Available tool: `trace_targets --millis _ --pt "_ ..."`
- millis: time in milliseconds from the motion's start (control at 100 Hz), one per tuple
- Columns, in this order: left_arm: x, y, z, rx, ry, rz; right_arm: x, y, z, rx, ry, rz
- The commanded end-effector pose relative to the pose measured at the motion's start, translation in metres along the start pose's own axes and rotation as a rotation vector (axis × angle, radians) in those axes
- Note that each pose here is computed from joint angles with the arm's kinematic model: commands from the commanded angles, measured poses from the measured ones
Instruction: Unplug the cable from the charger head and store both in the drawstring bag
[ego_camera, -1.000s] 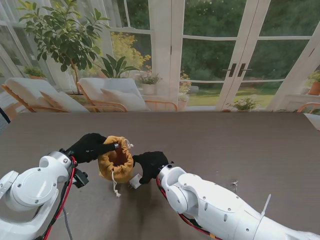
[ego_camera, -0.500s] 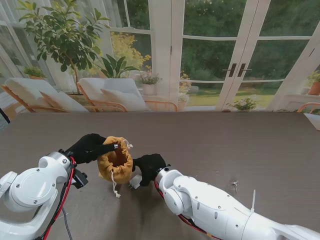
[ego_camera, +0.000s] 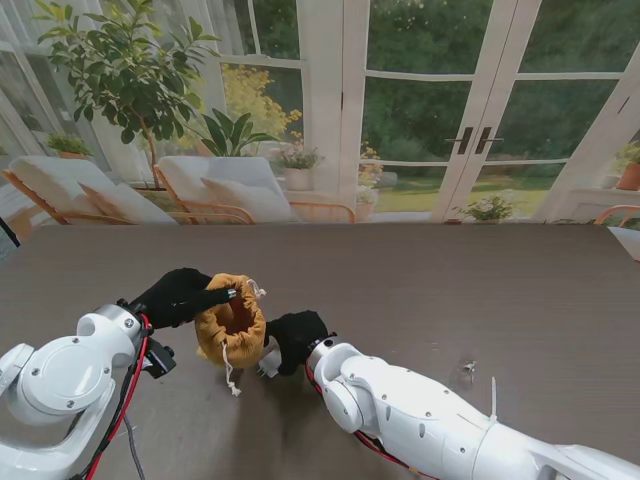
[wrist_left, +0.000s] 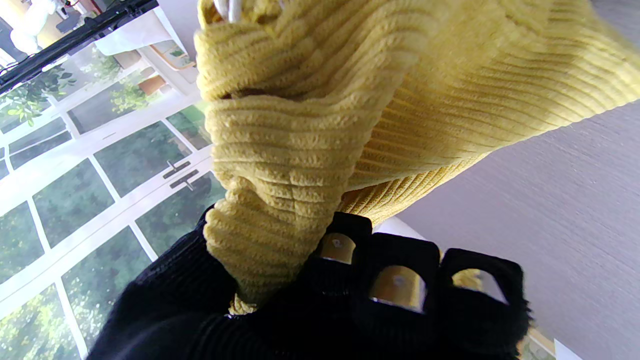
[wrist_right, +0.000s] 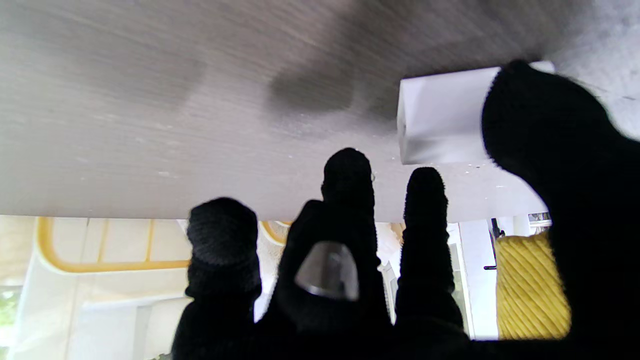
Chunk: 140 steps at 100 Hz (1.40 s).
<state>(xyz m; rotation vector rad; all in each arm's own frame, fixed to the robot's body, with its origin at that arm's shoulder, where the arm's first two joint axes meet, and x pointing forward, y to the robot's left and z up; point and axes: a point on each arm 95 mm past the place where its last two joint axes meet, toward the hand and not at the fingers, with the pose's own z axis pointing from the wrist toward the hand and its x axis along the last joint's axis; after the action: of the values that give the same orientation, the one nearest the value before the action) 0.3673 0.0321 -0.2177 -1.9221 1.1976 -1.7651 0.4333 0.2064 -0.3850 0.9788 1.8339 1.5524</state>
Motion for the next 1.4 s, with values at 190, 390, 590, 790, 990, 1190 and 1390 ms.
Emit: trace_targets --millis 190,390,590,790,990,1190,1390 --pt "0.003 0.003 -0.001 -0.024 0.004 -0.012 0.005 -0.010 0.004 0.033 0.011 0.004" --pt "0.002 0.003 -0.001 -0.023 0.000 -0.017 0.003 -0.017 0.007 0.036 0.010 0.012" --pt "0.002 0.003 -0.001 -0.023 -0.001 -0.024 0.001 -0.022 0.008 0.030 0.010 0.020" --pt "0.002 0.004 -0.002 -0.021 -0.002 -0.025 -0.003 -0.029 0.008 0.040 0.013 0.023" --pt "0.002 0.005 -0.001 -0.021 -0.005 -0.030 -0.008 -0.039 0.007 0.055 0.018 0.027" --pt "0.001 0.005 0.000 -0.022 -0.006 -0.032 -0.015 -0.047 0.005 0.070 0.034 0.023" --pt "0.001 0.005 0.001 -0.021 -0.006 -0.033 -0.020 -0.050 0.001 0.051 0.049 0.014"
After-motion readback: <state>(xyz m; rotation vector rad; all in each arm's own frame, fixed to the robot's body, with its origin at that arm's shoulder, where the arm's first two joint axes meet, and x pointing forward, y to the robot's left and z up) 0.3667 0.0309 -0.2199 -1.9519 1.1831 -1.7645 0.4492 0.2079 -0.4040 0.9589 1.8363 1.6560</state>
